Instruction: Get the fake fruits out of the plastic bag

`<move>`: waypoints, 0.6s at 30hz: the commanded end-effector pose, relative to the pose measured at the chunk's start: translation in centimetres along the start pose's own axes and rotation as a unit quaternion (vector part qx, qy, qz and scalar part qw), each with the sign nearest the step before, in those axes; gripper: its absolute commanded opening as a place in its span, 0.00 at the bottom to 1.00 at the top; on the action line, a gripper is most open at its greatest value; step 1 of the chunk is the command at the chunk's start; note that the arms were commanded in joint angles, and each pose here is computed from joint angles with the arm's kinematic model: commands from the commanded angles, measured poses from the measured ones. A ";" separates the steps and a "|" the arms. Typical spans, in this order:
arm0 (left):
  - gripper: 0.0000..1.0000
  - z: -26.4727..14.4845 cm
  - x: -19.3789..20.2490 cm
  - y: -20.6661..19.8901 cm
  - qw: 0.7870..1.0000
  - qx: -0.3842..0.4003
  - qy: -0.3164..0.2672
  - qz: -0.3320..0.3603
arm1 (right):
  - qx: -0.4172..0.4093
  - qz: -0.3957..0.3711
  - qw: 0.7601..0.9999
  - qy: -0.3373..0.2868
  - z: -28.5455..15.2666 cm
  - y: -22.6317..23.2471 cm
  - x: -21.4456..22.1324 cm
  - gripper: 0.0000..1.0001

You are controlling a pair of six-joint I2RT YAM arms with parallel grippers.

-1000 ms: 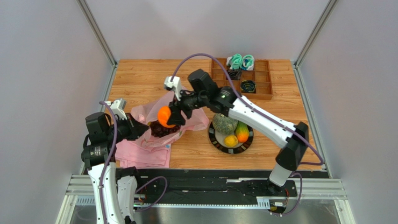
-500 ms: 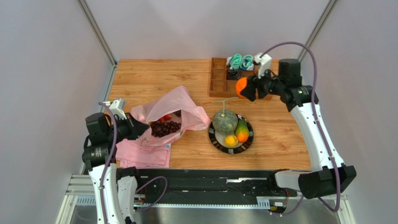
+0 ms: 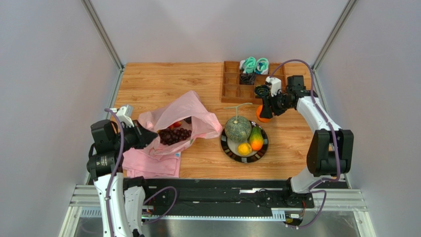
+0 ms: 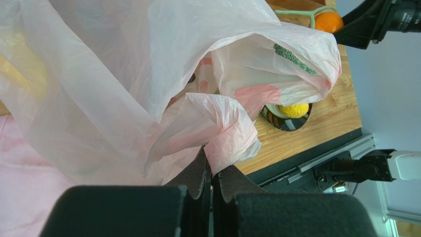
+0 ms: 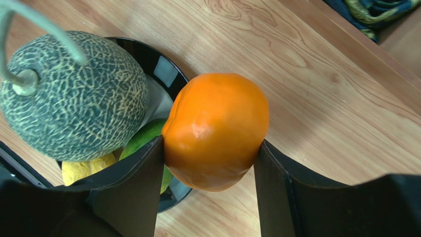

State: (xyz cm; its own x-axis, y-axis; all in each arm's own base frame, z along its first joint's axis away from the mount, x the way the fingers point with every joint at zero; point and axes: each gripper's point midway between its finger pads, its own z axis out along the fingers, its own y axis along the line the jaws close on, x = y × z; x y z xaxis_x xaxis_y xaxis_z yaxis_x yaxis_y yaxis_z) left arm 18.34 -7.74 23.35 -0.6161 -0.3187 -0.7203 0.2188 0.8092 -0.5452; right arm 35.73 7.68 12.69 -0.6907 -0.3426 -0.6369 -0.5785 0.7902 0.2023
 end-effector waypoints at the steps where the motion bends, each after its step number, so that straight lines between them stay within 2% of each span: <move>1: 0.00 -0.1 -0.3 0.2 1.000 -0.003 -0.005 0.007 | -0.039 0.001 0.999 -0.035 2.0 0.1 -1.8 0.34; 9: 0.00 0.1 -0.4 0.7 1.000 -0.008 -0.005 -0.004 | -0.090 -0.006 0.996 0.013 5.4 3.0 0.7 0.36; 18: 0.00 0.1 -0.4 0.8 1.000 -0.009 -0.005 -0.006 | -0.103 0.023 0.993 0.048 5.7 4.7 4.0 0.36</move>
State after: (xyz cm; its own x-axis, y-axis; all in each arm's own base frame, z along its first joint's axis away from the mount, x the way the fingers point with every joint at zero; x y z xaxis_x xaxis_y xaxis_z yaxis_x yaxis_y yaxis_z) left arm 18.72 -7.06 23.06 -0.6192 -0.3438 -0.7060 0.1802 0.8128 -0.5540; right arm 34.03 13.38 7.89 -0.7172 -0.3685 -0.5914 -0.6476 0.6659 0.3704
